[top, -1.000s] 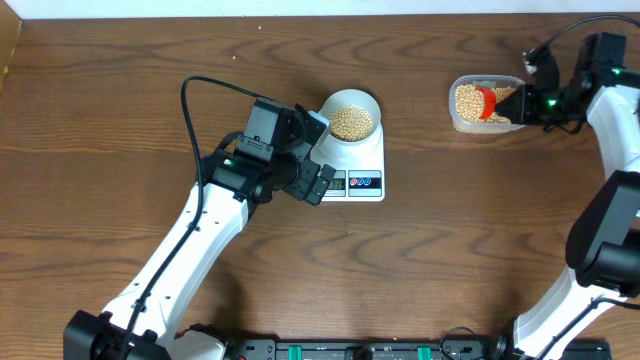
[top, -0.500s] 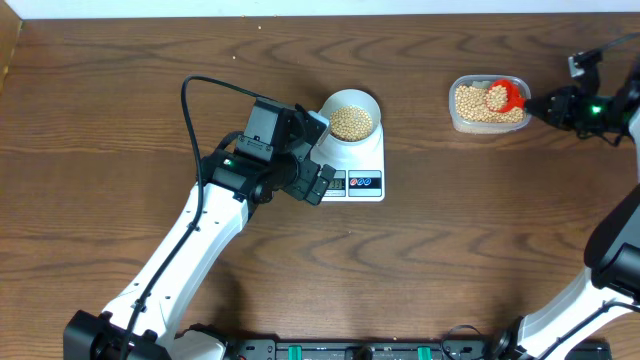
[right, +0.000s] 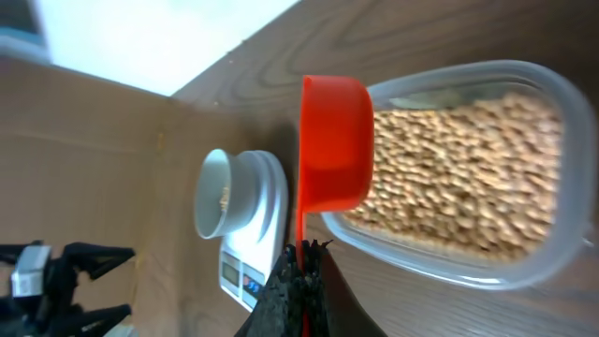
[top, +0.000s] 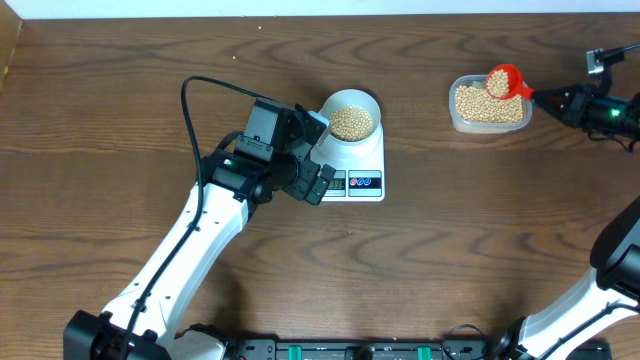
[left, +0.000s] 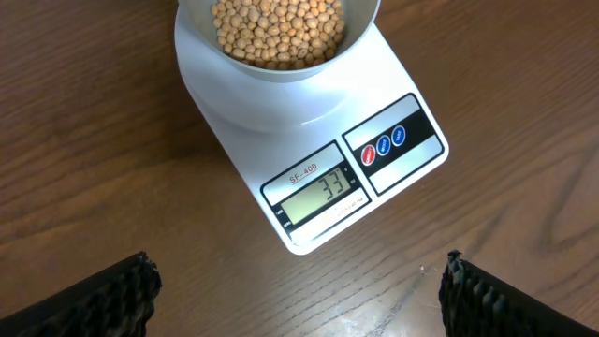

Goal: Scoop item into bowl and weigh 50g on scale
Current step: 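Scoop a second load of beans from the tub with the right gripper, then carry the filled red scoop toward the white bowl with the right gripper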

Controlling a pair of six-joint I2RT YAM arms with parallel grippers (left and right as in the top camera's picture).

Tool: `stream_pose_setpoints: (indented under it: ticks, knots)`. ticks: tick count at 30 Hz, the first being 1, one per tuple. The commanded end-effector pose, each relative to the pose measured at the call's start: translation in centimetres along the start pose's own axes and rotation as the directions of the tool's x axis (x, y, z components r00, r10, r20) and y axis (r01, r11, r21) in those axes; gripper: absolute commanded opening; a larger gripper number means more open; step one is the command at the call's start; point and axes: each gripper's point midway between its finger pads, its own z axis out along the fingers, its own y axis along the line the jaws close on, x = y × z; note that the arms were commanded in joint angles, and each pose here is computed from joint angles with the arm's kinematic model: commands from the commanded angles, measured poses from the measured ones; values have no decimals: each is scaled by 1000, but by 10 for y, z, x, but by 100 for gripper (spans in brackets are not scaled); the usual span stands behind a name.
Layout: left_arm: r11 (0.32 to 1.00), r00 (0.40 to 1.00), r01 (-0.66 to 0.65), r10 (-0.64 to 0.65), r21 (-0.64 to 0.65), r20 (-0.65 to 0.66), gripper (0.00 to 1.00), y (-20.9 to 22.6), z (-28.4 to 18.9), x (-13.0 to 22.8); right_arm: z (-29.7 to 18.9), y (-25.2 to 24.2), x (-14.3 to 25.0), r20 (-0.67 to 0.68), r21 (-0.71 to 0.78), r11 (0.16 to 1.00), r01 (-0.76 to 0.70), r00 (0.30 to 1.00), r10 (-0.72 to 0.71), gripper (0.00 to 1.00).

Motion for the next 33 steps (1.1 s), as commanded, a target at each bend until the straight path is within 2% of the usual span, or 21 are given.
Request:
stream_pose_setpoints:
  ticks: [1,24,33]
  knots:
    - [1000,1000,-7,7,7,-1,98,-1,0,0,13,29,1,0,-156,987,44,999,-44,1]
    - [1000,1000,-7,7,7,-1,98,-1,0,0,105,117,52,-200,-346,931,118,960,-196,1]
    - [1000,1000,-7,7,7,-1,98,-1,0,0,137,132,79,-280,-325,929,176,921,-272,1]
